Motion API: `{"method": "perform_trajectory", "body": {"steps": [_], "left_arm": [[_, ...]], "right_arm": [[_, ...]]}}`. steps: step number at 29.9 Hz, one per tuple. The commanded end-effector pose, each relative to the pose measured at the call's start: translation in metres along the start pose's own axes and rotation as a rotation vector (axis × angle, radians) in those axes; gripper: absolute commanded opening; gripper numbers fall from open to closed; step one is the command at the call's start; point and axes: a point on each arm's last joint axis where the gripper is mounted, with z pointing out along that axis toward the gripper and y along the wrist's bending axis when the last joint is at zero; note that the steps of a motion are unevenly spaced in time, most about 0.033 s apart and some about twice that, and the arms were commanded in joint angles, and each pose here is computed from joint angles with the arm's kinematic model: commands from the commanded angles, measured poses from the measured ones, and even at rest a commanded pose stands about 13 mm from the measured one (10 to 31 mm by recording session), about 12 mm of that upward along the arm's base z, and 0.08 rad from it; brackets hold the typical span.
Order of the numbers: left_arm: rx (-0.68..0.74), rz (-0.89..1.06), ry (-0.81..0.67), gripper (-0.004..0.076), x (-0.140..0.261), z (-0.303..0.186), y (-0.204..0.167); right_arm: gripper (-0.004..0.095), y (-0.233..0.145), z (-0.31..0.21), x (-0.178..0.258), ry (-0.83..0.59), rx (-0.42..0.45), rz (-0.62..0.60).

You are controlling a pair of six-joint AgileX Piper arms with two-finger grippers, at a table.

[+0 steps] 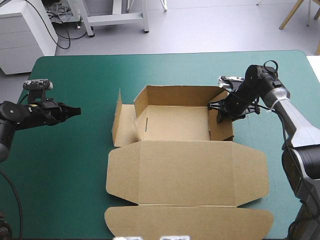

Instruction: Fold the box

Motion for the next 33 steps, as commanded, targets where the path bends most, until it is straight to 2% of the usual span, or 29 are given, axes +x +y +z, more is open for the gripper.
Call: {"method": "perform_trajectory", "body": {"steps": [1, 6, 14, 18, 22, 28, 30, 33], "left_arm": [[0.014, -0.003, -0.091, 0.0015, -0.013, -0.015, -0.007], [0.016, -0.004, -0.090, 0.0015, -0.013, -0.015, -0.008], [0.016, -0.005, -0.093, 0.0015, -0.013, -0.015, -0.008], [0.027, 0.008, -0.091, 0.0030, -0.013, -0.014, -0.012], [0.053, 0.017, -0.093, 0.0141, -0.014, -0.011, -0.020], [0.144, -0.005, -0.130, 0.0447, -0.017, -0.009, -0.037], [0.199, -0.064, -0.154, 0.0484, -0.020, -0.009, -0.043], [0.298, -0.145, -0.152, 0.0482, -0.021, -0.011, -0.051]], "right_arm": [[0.0171, 0.006, -0.019, -0.002, -0.066, -0.038, -0.024], [-0.0018, 0.005, -0.017, -0.003, -0.063, -0.032, -0.024], [-0.0019, 0.011, -0.042, 0.002, -0.136, -0.072, -0.047], [-0.0019, 0.007, -0.075, 0.012, -0.197, -0.131, -0.064], [-0.0019, 0.000, -0.111, 0.023, -0.304, -0.170, -0.063], [-0.0019, -0.002, -0.148, 0.038, -0.416, -0.198, -0.063], [-0.0019, 0.000, -0.153, 0.041, -0.430, -0.199, -0.075], [-0.0019, 0.003, -0.156, 0.043, -0.442, -0.214, -0.087]]}}
